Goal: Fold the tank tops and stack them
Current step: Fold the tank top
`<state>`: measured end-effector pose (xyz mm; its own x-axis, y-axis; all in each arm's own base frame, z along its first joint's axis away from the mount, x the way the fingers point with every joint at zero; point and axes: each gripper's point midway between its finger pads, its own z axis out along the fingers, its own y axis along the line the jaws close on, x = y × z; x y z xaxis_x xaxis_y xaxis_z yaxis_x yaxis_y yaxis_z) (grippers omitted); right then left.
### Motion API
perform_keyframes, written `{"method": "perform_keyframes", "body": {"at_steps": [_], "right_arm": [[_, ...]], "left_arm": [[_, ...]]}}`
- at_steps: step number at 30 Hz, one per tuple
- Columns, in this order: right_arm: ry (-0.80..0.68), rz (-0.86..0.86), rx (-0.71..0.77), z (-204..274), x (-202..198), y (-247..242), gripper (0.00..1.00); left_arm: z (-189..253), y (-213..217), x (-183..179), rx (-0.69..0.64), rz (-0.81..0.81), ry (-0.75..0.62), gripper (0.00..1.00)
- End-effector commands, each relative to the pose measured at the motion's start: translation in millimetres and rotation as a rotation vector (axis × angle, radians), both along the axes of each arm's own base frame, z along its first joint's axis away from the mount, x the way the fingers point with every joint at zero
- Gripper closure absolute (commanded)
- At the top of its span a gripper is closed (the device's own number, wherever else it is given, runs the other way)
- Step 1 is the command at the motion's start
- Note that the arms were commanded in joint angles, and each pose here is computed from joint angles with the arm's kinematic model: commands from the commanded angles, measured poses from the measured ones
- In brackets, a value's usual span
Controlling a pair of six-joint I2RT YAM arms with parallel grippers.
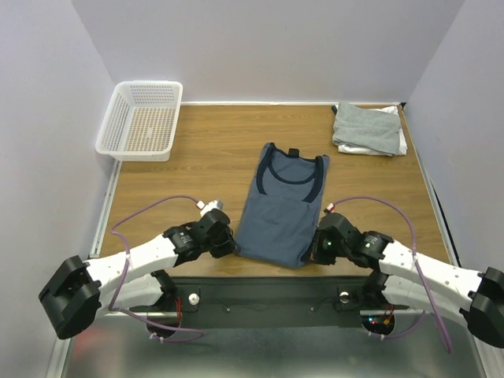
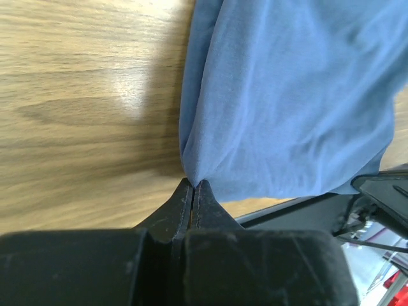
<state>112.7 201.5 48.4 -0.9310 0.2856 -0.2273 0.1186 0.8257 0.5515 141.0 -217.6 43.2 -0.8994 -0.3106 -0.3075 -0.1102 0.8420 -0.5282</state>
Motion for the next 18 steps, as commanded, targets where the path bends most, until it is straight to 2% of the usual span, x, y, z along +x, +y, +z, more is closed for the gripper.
{"method": "perform_keyframes", "body": {"at_steps": [1, 11, 14, 18], "right_arm": [[-0.100, 0.108, 0.026, 25, 3, 23, 1.00], [-0.205, 0.367, 0.008, 58, -46, 96, 1.00], [-0.251, 0.453, 0.004, 70, -57, 122, 1.00], [-0.257, 0.494, -0.014, 69, -58, 135, 1.00]], "left_arm": [[18, 9, 4, 0.003, 0.054, -0.042, 1.00], [34, 51, -5, 0.056, 0.211, -0.036, 1.00], [48, 68, -2, 0.082, 0.279, -0.073, 1.00], [81, 71, 15, 0.042, 0.334, -0.168, 1.00]]}}
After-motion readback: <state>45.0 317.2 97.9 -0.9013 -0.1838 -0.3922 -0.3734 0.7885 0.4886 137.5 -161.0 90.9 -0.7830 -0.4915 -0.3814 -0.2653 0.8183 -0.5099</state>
